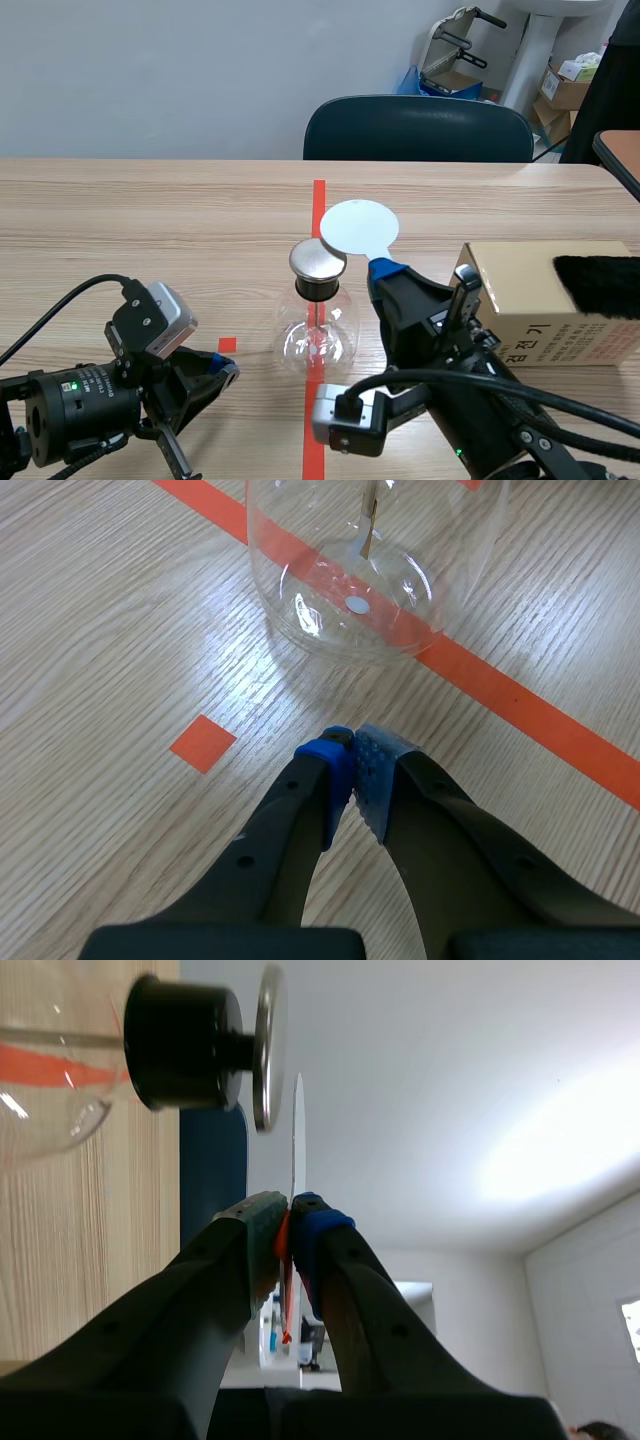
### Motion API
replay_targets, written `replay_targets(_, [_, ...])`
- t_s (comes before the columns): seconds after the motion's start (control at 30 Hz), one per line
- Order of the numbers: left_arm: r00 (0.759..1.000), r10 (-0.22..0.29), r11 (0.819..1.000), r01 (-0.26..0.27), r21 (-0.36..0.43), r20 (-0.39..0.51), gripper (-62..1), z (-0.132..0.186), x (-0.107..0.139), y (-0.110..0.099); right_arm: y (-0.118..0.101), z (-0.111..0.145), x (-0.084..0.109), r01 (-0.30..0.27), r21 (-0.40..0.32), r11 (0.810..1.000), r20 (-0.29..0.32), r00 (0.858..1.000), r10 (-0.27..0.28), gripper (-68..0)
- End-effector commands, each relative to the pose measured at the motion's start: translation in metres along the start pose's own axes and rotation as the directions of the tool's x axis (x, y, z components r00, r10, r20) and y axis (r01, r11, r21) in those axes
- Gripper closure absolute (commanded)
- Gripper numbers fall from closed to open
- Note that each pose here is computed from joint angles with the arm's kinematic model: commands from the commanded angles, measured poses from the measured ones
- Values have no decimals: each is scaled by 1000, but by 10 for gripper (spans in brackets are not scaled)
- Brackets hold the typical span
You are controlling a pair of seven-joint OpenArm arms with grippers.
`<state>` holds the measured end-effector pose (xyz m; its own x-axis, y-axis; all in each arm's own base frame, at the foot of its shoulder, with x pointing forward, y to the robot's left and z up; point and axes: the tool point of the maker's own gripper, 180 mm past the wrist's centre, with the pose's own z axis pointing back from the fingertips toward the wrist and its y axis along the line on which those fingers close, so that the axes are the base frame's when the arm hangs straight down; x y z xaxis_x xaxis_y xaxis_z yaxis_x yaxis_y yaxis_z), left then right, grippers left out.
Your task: Do the electroscope experiment
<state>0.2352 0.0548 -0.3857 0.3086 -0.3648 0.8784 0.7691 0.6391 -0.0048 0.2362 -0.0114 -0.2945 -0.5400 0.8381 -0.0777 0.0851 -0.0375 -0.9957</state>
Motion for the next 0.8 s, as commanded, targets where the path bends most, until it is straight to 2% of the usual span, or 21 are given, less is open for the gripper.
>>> replay_targets(0.0, [999, 2, 1000, -2, -8, 41, -14, -2, 12, -3, -10, -4, -1, -14, -39, 999, 18, 1000, 15, -10])
replay_targets(0.17, [999, 2, 1000, -2, -8, 41, -14, -2, 12, -3, -10, -3, 17, -14, -39, 999, 114, 993, 19, -10])
replay_targets(0.3, [999, 2, 1000, -2, -8, 42, -14, -2, 12, -3, -10, -2, 26, -14, -39, 999, 167, 986, 21, -10])
replay_targets(0.77, [999, 1, 1000, -1, -7, 42, -14, -2, 12, -2, -10, -1, 28, -14, -39, 999, 178, 984, 21, -10])
